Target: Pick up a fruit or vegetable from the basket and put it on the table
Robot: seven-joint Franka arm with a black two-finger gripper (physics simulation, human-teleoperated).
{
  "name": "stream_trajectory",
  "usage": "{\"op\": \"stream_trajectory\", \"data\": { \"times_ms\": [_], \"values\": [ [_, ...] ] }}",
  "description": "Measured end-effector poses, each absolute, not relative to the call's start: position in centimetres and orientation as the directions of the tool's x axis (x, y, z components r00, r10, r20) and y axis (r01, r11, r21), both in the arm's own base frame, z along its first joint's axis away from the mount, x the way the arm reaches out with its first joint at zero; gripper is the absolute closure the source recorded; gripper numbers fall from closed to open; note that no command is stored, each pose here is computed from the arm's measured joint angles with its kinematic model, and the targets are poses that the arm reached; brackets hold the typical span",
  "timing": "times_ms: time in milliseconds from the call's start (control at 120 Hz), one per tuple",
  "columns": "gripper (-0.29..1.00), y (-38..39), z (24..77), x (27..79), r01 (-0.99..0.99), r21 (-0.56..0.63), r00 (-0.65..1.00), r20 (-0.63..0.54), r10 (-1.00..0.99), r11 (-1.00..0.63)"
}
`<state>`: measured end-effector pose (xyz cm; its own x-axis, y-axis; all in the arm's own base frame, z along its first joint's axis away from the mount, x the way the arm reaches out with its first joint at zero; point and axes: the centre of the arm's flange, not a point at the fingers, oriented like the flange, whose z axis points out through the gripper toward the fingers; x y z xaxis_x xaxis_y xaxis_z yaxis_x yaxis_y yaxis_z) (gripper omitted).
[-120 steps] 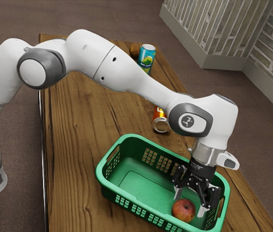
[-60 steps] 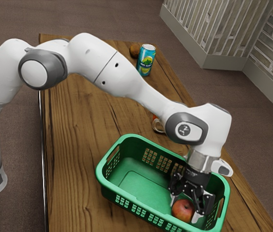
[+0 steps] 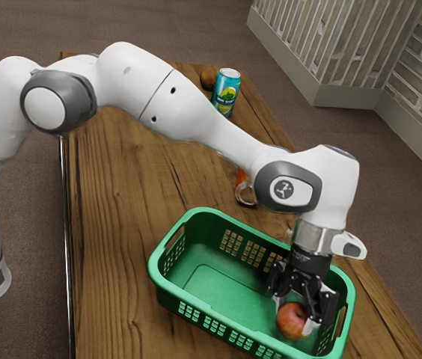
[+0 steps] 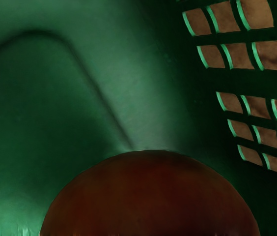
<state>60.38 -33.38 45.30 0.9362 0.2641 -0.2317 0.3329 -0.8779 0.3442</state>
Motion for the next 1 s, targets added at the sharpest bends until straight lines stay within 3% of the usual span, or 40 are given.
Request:
{"op": "stream_trajectory", "data": {
  "times_ms": [158,233,508,625,767,867,1000],
  "values": [
    [0.3,-34.5,55.9,57.1,0.258,0.391,0.965,-0.056,0.257,-0.884],
    [0.29,-37.8,58.4,55.2,0.215,0.418,0.974,-0.021,0.227,-0.883],
    [0.31,-49.6,56.7,52.3,0.181,0.524,0.982,-0.044,0.185,-0.832],
    [0.14,-50.0,56.7,52.7,0.223,0.551,0.971,-0.05,0.236,-0.804],
    [0.05,-49.6,56.9,53.2,0.269,0.565,0.956,-0.057,0.288,-0.78],
    [0.03,-42.2,57.3,57.4,0.404,0.537,0.889,-0.039,0.457,-0.741],
    [0.01,-19.6,70.4,56.3,0.697,0.493,0.595,0.008,0.804,-0.521]
  ]
}}
